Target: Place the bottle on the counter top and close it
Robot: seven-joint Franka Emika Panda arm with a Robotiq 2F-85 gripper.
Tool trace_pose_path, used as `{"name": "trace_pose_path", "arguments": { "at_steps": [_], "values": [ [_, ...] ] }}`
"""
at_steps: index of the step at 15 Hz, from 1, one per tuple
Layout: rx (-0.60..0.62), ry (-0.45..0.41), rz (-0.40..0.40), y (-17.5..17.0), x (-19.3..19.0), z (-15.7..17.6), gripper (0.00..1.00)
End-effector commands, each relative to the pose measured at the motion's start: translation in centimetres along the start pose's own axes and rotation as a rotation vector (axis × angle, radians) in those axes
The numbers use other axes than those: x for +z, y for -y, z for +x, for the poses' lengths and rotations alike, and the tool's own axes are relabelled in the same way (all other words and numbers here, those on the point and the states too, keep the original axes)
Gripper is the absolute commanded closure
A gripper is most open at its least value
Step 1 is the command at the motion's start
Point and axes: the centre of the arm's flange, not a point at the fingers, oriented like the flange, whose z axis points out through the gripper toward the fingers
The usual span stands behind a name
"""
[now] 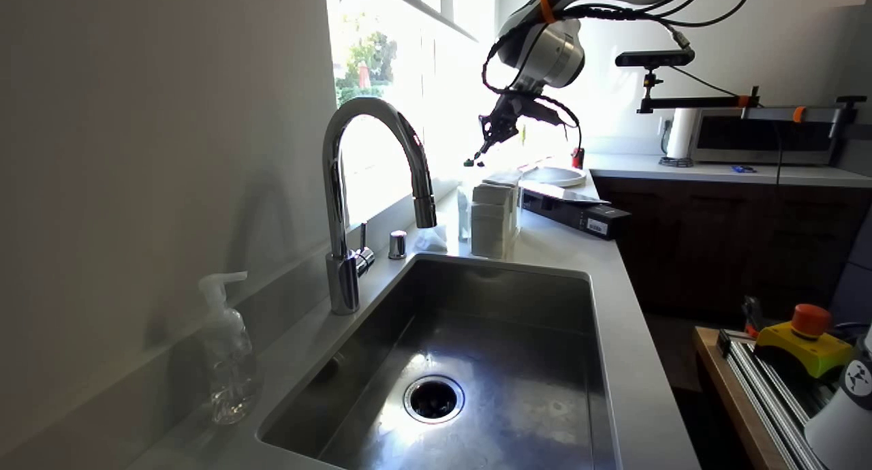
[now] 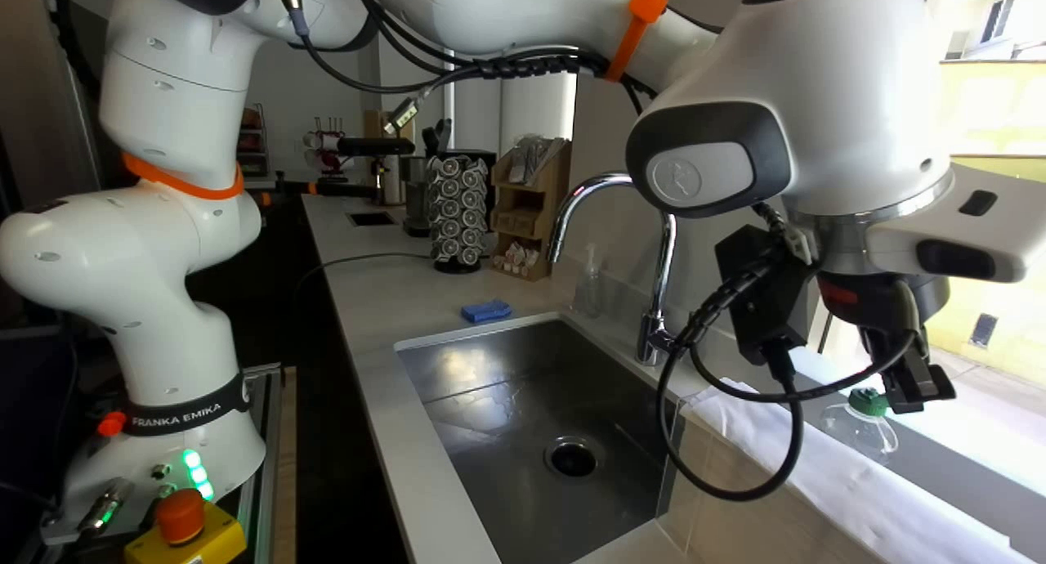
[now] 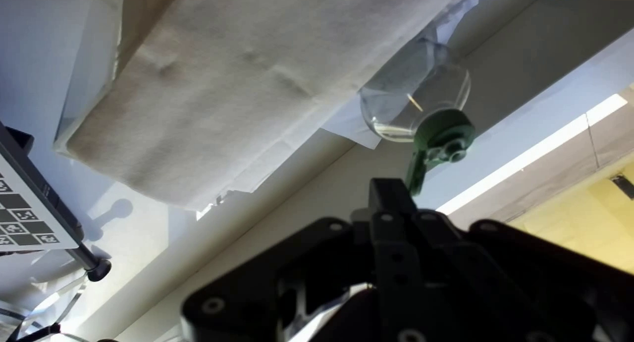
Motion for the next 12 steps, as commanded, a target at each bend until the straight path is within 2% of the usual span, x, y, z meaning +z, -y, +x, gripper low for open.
{"name": "trace_pose_path", "arguments": {
  "at_steps": [1, 12],
  "values": [
    [0.009, -0.002, 0.017, 0.2, 1.1, 0.4, 1.0],
    [-0.023, -0.014, 0.032, 2.1, 1.3, 1.1, 1.0]
  ]
}}
